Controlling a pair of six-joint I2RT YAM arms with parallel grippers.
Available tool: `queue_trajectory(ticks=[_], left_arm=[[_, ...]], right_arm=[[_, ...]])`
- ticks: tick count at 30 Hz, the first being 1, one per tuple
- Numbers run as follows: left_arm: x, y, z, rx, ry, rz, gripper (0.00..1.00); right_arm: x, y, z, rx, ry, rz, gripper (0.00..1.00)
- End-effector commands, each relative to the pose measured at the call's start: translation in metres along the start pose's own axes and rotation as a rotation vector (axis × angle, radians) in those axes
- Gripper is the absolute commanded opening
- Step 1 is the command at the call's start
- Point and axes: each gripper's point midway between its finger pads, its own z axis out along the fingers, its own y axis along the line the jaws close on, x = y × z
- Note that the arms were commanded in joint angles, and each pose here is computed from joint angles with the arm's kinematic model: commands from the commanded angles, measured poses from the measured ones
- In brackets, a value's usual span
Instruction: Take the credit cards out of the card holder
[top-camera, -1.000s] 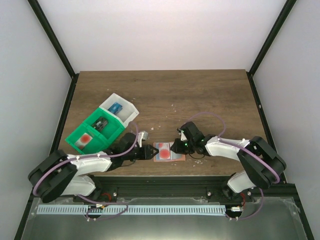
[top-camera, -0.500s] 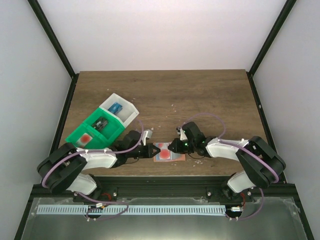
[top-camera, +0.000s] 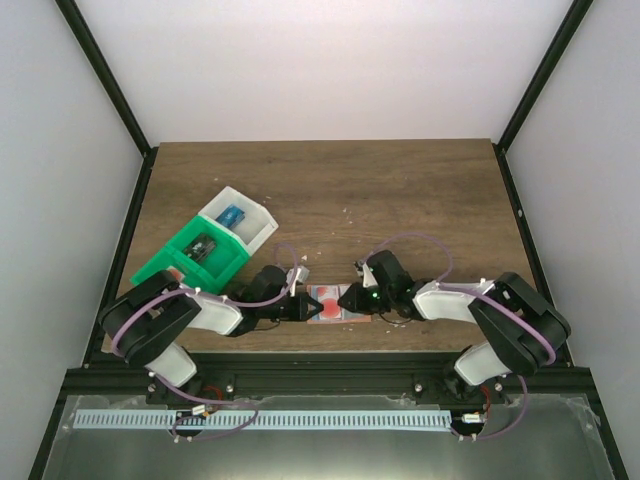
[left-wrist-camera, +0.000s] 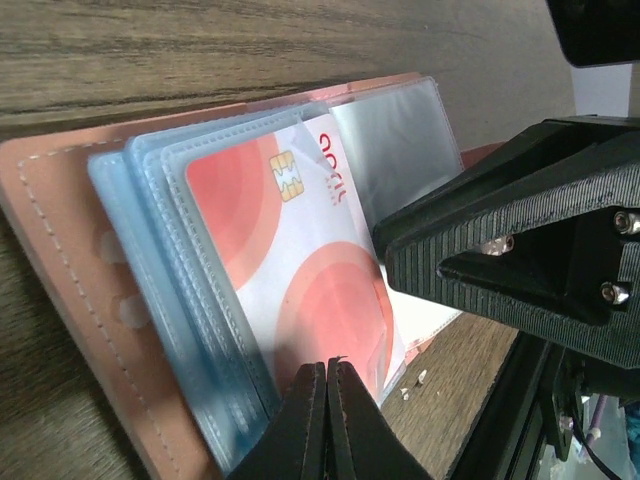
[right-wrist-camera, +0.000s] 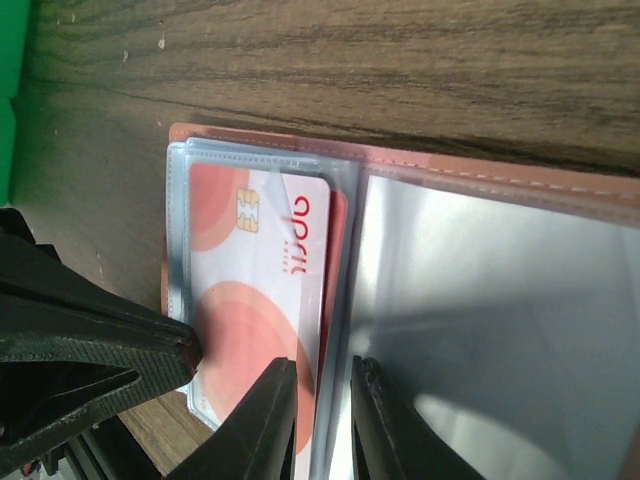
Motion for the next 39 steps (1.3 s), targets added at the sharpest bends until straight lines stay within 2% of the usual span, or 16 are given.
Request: queue_trajectory(ticks=[1,14,20,21,23,33,34,36,39], left_arm=[[0.010,0.012,0.003,-0.021,0.019,0.009,0.01],[0.013,0.019,0.002,-0.048,0.018,0.000,0.00],[0.015,0.025,0.003,-0.065,0.022,-0.009,0.00],[0.015,0.025,0.003,-0.064,0.022,-0.010,0.02],[0.014,0.025,0.003,-0.068,0.018,-0.019,0.10],[0.009,0.022,-0.005,-0.090,-0.004,-0.009,0.19],[0.007,0.023,-0.005,-0.099,-0.011,-0.004,0.18],[0.006,0.026,-0.006,-0.118,-0.014,-0.004,0.10],[0.007,0.025,-0.007,-0.115,-0.017,-0.005,0.09]], right_arm=[[0.003,0.000,0.001,-0.026,0.008,0.011,0.18],[0.007,0.002,0.008,-0.063,0.031,0.028,0.18],[0.009,0.004,0.005,-0.090,0.020,0.026,0.05],[0.009,0.004,0.004,-0.097,0.018,0.025,0.01],[0.012,0.006,0.005,-0.117,0.023,0.025,0.01],[0.016,0.004,0.000,-0.133,0.008,0.035,0.00],[0.016,0.003,0.000,-0.133,0.005,0.035,0.00],[0.017,0.001,-0.001,-0.127,0.000,0.040,0.00],[0.018,-0.002,-0.002,-0.119,0.001,0.048,0.00]])
